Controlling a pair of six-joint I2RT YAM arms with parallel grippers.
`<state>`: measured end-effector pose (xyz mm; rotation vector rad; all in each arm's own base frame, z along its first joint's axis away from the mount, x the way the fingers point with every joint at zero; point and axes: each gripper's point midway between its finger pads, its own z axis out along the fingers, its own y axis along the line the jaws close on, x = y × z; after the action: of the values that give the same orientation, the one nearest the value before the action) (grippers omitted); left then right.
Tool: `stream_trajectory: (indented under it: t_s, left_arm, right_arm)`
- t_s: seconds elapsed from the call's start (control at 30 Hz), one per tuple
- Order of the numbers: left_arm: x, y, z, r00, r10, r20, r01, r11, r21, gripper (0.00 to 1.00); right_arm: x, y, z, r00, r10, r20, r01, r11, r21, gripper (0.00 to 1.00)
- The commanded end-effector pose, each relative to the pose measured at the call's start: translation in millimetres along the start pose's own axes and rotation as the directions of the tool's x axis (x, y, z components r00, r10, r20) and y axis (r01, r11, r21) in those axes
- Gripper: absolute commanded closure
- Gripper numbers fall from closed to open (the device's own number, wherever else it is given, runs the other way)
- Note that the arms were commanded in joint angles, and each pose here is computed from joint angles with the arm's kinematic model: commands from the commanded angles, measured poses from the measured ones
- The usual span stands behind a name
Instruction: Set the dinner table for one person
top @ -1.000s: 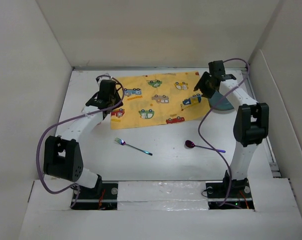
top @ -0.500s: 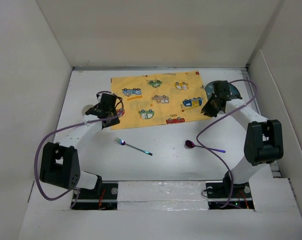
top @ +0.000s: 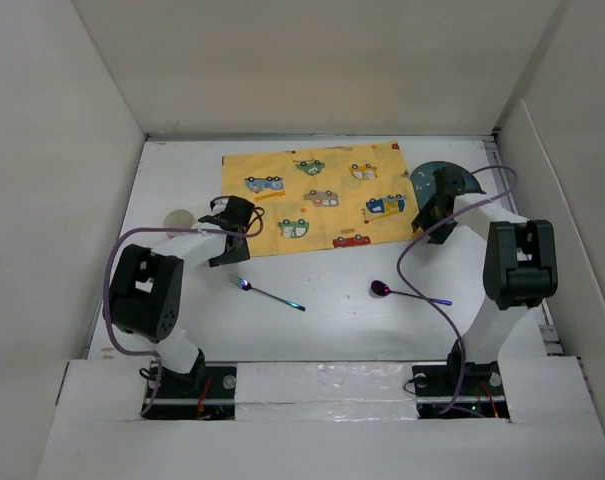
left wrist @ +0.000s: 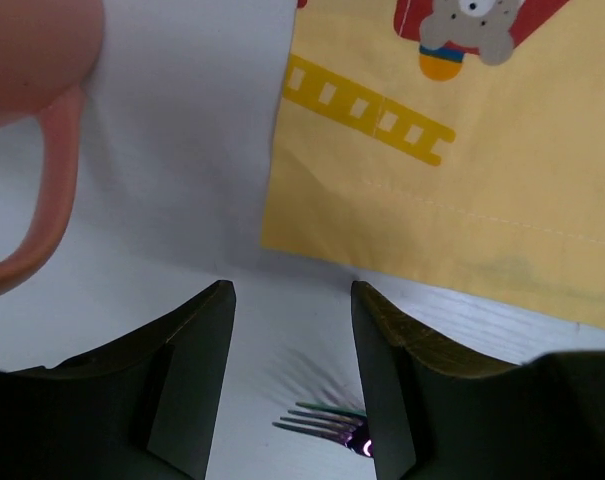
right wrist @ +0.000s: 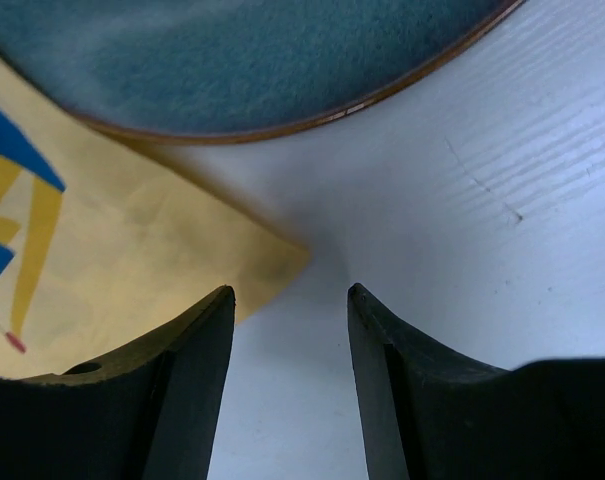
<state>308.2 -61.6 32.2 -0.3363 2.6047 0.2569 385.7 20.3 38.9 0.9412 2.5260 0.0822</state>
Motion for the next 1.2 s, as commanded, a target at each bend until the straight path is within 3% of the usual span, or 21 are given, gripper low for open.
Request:
stream_trajectory:
  t_s: [0.0,0.27,0.3,0.33,0.4,0.43,0.53,0.97,1.17]
  left_arm:
    - [-19,-1,3,0.998,-0.041,0.054,0.042,0.999,-0.031,0.53]
    - [-8,-1,23,1.000,-0.008,0.019,0.010,0.998,-0.070,0.54]
    - [-4,-1,27,1.000,0.001,0.003,-0.001,0.997,-0.074,0.54]
    - [-3,-1,28,1.000,0.004,0.000,-0.004,0.997,-0.075,0.54]
    - [1,-1,30,1.000,0.011,-0.014,-0.012,0.997,-0.079,0.61]
    - [0,0,30,1.000,0.014,-0.013,-0.015,0.997,-0.081,0.63]
    - [1,2,30,0.999,0.033,-0.013,-0.034,0.996,-0.086,0.98]
    - [-18,10,-15,0.997,0.081,0.002,-0.081,0.996,-0.049,1.00]
    - [-10,29,-28,0.999,0.020,-0.028,-0.021,0.999,-0.042,1.00]
  right_arm:
    - [-10,-3,8,0.999,-0.032,0.002,0.032,0.998,0.049,0.46]
    - [-12,-1,13,0.999,-0.048,-0.018,0.049,0.997,0.065,0.47]
    - [-11,-1,14,0.998,-0.050,-0.023,0.052,0.996,0.068,0.49]
    - [-11,-1,14,0.998,-0.051,-0.028,0.053,0.996,0.071,0.58]
    - [-10,-1,16,0.998,-0.056,-0.039,0.059,0.995,0.075,0.66]
    - [-9,-1,16,0.997,-0.060,-0.045,0.064,0.995,0.072,0.78]
    - [-6,0,15,0.996,-0.065,-0.058,0.068,0.996,0.061,0.99]
    - [45,8,-24,0.986,-0.152,-0.067,0.149,0.988,-0.040,1.00]
    - [58,-4,-42,0.984,-0.165,-0.061,0.162,0.985,-0.054,1.00]
